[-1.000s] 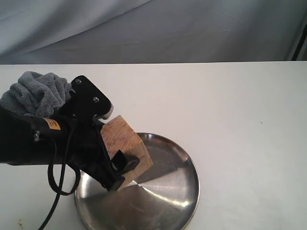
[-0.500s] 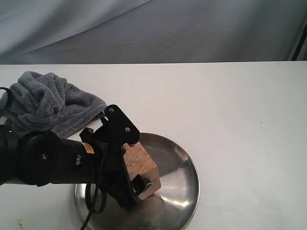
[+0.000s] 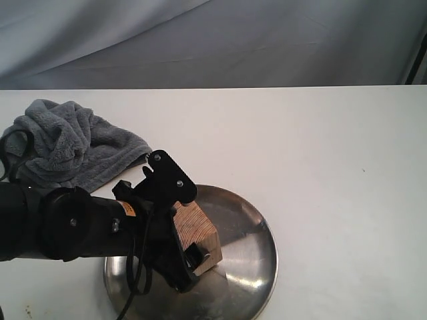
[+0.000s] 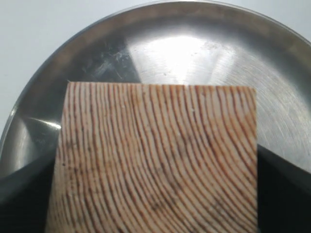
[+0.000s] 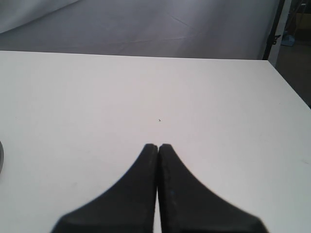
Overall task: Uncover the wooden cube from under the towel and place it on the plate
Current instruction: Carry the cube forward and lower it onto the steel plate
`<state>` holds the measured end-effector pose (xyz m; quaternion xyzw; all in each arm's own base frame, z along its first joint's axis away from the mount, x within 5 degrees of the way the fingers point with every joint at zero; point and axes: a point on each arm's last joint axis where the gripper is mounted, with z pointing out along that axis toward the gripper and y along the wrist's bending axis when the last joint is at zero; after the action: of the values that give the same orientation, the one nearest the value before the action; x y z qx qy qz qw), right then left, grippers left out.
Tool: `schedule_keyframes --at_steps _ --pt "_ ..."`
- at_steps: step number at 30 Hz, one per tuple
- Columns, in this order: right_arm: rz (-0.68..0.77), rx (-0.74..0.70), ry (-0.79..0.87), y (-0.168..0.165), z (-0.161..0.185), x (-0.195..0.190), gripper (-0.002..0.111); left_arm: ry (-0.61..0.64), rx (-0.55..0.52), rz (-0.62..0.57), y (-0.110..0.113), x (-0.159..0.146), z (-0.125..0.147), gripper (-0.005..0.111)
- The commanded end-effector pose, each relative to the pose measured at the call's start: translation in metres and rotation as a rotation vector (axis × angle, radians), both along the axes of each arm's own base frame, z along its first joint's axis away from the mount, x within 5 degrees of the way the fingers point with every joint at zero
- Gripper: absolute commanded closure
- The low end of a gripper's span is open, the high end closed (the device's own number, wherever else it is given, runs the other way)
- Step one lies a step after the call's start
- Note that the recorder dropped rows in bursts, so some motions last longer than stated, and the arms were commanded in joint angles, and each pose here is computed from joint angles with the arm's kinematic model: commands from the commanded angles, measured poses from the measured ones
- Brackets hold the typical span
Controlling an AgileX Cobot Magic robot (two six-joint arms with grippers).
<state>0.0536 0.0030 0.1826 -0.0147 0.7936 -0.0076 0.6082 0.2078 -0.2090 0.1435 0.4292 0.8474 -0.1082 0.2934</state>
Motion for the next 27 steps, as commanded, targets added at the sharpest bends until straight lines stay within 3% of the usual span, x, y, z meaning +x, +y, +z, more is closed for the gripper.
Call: schedule_keyframes --at_steps 1,10,15,20,22,27 --pt "0.001 0.004 -0.009 0.0001 -0.0002 0.0 0.108 -0.033 -0.025 0.024 -0.002 0.0032 0.0049 0.107" --pt "0.001 0.004 -0.009 0.0001 -0.0002 0.0 0.108 -0.033 -0.032 0.036 -0.002 0.0037 0.0052 0.101" --pt "0.001 0.004 -0.009 0.0001 -0.0002 0.0 0.108 -0.032 -0.034 0.039 -0.002 0.0037 0.0052 0.078" --pt "0.001 0.004 -0.009 0.0001 -0.0002 0.0 0.108 -0.031 -0.035 0.041 -0.002 0.0037 0.0052 0.035" --pt "0.001 0.004 -0.009 0.0001 -0.0002 0.0 0.108 -0.019 -0.046 0.062 -0.002 0.0037 0.0052 0.024" --pt "0.001 0.004 -0.009 0.0001 -0.0002 0.0 0.108 -0.007 -0.058 0.084 -0.002 0.0037 0.0052 0.015"
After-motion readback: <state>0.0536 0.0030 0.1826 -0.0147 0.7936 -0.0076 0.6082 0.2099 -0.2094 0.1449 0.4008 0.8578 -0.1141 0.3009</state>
